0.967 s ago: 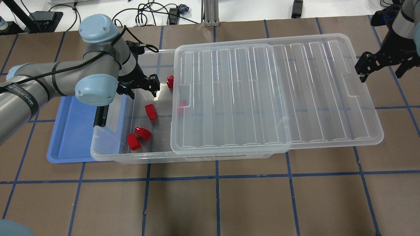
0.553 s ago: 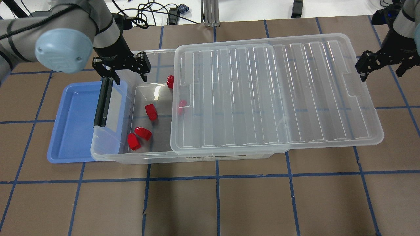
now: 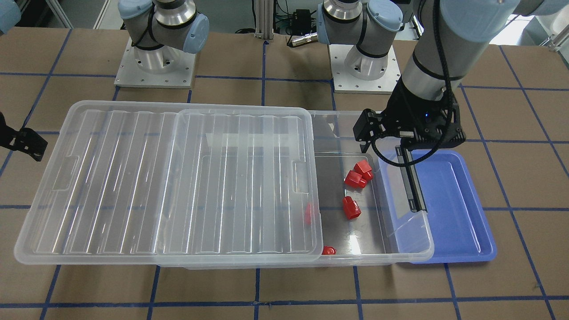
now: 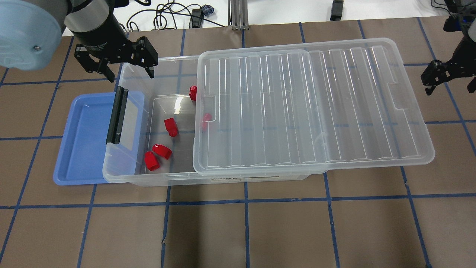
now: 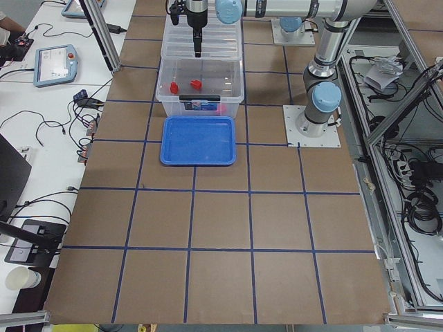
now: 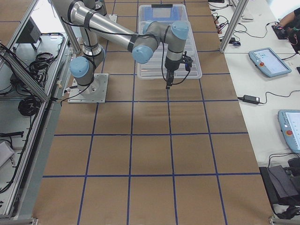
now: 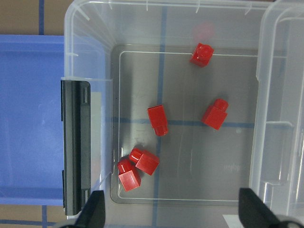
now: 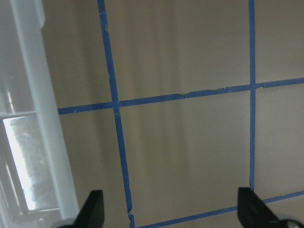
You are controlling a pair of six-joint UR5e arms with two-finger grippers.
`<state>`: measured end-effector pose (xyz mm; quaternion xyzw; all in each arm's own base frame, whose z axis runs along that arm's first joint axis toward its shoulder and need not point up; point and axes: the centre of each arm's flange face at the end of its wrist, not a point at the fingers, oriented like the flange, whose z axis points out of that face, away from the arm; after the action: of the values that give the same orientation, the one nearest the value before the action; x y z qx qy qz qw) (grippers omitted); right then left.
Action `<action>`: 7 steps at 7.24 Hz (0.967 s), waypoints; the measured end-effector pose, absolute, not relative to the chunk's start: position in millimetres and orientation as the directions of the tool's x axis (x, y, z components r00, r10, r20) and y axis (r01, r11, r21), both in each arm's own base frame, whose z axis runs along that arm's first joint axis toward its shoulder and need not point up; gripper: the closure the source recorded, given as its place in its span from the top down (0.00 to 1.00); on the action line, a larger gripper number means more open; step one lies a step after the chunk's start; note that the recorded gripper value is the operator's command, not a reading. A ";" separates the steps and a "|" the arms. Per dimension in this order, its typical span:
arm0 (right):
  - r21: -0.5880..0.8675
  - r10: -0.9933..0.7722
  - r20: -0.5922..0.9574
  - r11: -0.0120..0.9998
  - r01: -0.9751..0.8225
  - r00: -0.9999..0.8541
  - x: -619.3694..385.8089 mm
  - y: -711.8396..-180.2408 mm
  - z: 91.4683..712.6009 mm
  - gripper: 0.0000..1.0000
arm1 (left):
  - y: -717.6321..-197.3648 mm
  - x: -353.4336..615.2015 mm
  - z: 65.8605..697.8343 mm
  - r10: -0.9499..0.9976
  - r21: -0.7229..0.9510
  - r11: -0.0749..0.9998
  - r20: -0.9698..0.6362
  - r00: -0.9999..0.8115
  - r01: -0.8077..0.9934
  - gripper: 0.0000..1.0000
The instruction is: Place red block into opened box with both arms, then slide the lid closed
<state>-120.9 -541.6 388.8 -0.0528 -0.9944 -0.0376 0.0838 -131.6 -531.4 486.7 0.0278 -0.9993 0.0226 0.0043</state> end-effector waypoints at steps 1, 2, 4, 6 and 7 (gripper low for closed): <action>0.071 0.103 0.168 0.991 0.116 -0.980 -125.2 -544.1 382.3 1.00 | -528.1 -130.7 493.1 -0.045 -0.059 0.997 0.005 -0.999 -0.045 1.00; 0.071 0.103 0.168 0.991 0.116 -0.980 -128.8 -549.6 373.4 1.00 | -525.7 -130.3 497.5 -0.016 -0.070 0.997 0.000 -1.000 -0.016 1.00; 0.059 0.104 0.170 0.992 0.116 -0.980 -131.6 -559.4 360.8 1.00 | -521.5 -131.0 503.0 0.021 -0.084 0.996 0.003 -1.000 0.020 1.00; 0.062 0.098 0.167 0.992 0.110 -0.981 -127.6 -561.1 358.2 1.00 | -519.1 -130.3 508.5 0.030 -0.095 0.995 0.003 -1.000 0.029 1.00; 0.065 0.094 0.157 0.992 0.105 -0.983 -123.5 -561.1 356.6 1.00 | -517.7 -130.3 509.7 0.032 -0.097 0.995 0.003 -0.999 0.032 1.00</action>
<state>-123.5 -561.1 356.6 -0.0499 -0.9951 -0.0363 0.0773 -130.3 -517.7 509.7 -0.0161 -0.9987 0.0487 0.0022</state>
